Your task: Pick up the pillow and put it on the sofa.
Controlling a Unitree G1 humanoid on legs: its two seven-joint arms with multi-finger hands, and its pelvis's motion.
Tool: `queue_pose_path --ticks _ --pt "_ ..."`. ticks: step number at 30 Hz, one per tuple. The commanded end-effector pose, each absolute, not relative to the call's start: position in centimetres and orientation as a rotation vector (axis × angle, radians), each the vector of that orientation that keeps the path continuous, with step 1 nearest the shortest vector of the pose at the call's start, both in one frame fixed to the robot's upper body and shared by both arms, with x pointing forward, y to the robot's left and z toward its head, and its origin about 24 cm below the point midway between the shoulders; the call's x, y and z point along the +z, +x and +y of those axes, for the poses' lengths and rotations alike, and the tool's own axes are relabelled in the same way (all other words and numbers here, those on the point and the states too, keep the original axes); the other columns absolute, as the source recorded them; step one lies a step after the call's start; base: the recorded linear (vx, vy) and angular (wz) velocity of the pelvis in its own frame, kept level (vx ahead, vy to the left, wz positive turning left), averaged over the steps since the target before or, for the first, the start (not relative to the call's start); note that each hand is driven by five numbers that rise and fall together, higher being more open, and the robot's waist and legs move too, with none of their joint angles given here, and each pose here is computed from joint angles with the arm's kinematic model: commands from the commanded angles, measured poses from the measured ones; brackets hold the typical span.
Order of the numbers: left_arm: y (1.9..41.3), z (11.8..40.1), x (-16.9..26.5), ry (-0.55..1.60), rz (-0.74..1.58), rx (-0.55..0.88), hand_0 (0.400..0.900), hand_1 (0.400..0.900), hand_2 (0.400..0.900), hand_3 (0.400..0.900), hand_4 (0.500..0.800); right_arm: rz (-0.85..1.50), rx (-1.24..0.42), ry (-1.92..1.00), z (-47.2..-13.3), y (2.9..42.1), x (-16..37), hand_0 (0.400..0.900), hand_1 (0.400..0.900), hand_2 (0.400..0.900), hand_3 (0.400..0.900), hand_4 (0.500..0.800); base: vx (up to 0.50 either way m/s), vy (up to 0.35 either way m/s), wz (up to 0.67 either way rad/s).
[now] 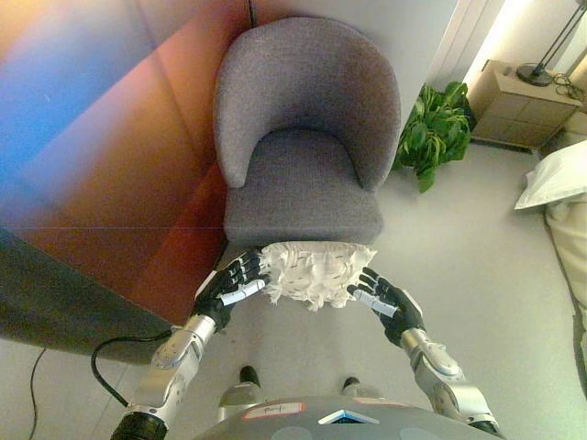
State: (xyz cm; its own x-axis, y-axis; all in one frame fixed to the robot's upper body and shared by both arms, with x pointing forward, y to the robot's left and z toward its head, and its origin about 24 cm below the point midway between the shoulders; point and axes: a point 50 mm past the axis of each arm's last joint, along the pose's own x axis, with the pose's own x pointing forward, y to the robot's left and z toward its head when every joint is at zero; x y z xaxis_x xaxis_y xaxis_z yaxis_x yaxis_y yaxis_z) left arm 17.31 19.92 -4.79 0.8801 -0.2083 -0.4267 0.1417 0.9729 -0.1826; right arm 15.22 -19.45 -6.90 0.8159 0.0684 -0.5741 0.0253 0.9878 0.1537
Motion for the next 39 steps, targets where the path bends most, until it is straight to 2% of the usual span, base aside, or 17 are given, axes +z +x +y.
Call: queue_pose_path --ticks 1,14,32,39 --pt "20.5 20.9 -1.6 -0.111 0.261 -0.155 0.900 0.900 0.900 0.900 0.800 0.368 0.066 0.124 -19.1 19.4 -3.0 0.900 0.900 0.900 0.900 0.800 0.000 0.000 0.00" --pt "20.2 20.6 -0.8 -0.029 0.211 -0.241 0.900 0.900 0.900 0.900 0.800 0.352 0.009 0.015 -20.0 19.2 -2.6 0.900 0.900 0.900 0.900 0.800 0.012 -0.009 -0.01" --pt "20.3 20.4 -0.5 -0.057 0.193 -0.231 0.900 0.900 0.900 0.900 0.800 0.361 0.034 -0.026 -20.2 19.6 -2.4 0.900 0.900 0.900 0.900 0.800 0.024 -0.071 -0.03" --pt "19.2 20.2 -0.9 -0.092 0.205 -0.243 0.900 0.900 0.900 0.900 0.800 0.380 0.044 -0.050 -21.1 19.1 -2.7 0.900 0.900 0.900 0.900 0.800 0.136 -0.056 -0.17"
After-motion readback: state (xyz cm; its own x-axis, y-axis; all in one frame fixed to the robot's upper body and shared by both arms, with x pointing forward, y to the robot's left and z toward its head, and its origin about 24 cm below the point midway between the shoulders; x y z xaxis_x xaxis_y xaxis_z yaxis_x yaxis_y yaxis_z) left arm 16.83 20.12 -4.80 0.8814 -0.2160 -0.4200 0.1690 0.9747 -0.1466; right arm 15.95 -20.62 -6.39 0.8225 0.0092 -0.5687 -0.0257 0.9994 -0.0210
